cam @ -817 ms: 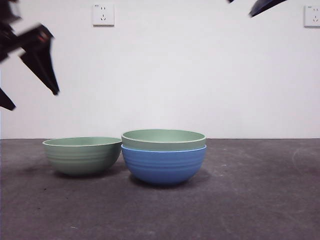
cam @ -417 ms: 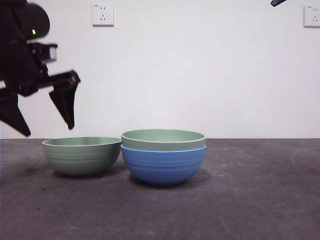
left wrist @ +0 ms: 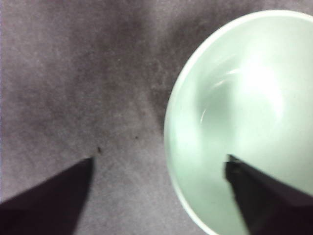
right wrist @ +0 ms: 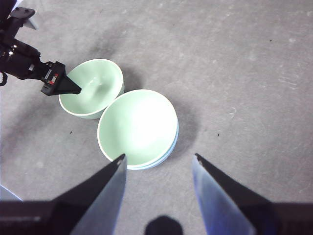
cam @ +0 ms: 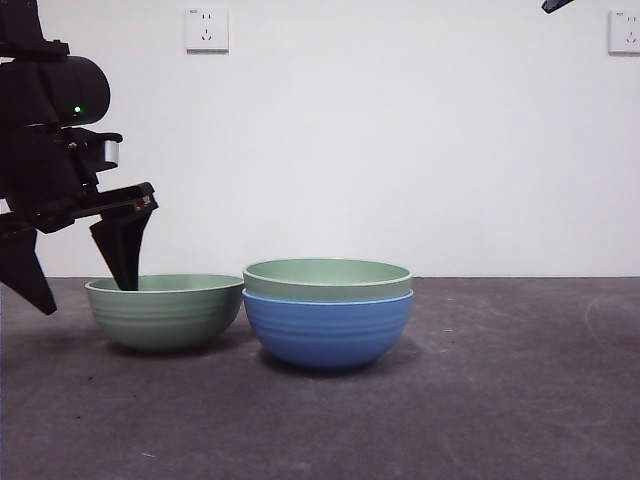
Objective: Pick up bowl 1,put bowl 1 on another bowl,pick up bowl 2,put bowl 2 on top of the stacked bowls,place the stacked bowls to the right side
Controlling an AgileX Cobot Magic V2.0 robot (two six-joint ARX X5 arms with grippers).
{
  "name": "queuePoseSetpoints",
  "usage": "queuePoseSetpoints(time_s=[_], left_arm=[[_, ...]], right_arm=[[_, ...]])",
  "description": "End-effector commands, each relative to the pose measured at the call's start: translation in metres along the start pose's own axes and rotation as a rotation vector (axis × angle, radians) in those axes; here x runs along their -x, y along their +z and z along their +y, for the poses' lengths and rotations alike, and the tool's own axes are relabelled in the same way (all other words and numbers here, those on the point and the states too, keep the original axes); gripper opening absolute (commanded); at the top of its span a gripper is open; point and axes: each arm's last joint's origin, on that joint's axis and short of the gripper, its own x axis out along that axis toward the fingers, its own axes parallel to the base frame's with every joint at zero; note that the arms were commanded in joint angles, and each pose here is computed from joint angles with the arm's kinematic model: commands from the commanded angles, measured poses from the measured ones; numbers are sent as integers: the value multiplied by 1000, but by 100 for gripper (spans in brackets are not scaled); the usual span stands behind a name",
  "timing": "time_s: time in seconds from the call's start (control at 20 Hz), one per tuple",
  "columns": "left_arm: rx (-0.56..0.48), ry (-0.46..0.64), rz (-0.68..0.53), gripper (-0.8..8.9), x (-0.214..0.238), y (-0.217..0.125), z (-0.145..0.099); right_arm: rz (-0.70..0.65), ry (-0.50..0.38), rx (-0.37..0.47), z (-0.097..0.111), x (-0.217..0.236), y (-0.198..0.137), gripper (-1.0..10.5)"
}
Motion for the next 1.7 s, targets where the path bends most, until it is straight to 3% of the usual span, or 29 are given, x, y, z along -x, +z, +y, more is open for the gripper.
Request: queuePoseSetpoints(time_s=[0.05, 0.35, 0.8, 1.0, 1.2, 1.5, 1.7], left_arm=[[-14, -4, -2, 138, -1, 0, -2], [-10, -11, -34, -9, 0, 4, -3], [-28, -18, -51, -8, 27, 22, -10], [-108, -69, -97, -8, 61, 35, -36], [-233, -126, -141, -8, 84, 41, -84], [-354, -136, -158, -8, 67, 34, -133], [-379, -131, -96, -9, 37, 32, -147]], right_arm=[[-2, -27, 5, -1, -1, -1, 225], [1, -52, 4, -2, -1, -1, 225], [1, -53, 5, -2, -1, -1, 222], [2, -53, 5, -2, -2, -1, 221], [2, -53, 5, -2, -2, -1, 222], [3, -53, 4, -2, -2, -1, 222], [8, -54, 4, -2, -2, -2, 222]])
